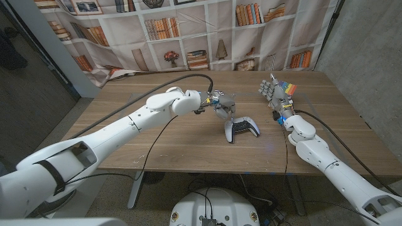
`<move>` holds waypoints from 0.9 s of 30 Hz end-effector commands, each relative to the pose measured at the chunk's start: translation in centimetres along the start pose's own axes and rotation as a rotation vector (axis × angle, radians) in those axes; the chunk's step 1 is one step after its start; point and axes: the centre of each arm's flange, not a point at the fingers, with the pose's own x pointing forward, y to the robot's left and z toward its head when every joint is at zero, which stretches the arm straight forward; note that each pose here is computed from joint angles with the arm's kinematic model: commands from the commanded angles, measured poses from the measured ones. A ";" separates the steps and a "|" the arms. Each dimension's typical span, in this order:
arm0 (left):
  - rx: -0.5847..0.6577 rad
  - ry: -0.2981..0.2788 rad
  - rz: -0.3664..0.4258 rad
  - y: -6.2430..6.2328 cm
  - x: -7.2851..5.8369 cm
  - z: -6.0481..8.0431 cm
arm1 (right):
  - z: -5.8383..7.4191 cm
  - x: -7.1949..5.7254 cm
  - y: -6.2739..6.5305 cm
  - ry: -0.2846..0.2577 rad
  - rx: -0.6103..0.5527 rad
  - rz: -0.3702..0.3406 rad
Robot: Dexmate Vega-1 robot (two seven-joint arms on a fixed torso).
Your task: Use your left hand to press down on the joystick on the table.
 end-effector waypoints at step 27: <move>-0.024 0.064 0.187 3.2 -4.0 -0.8 | 1.2 -1.3 1.1 -0.033 -0.024 -0.003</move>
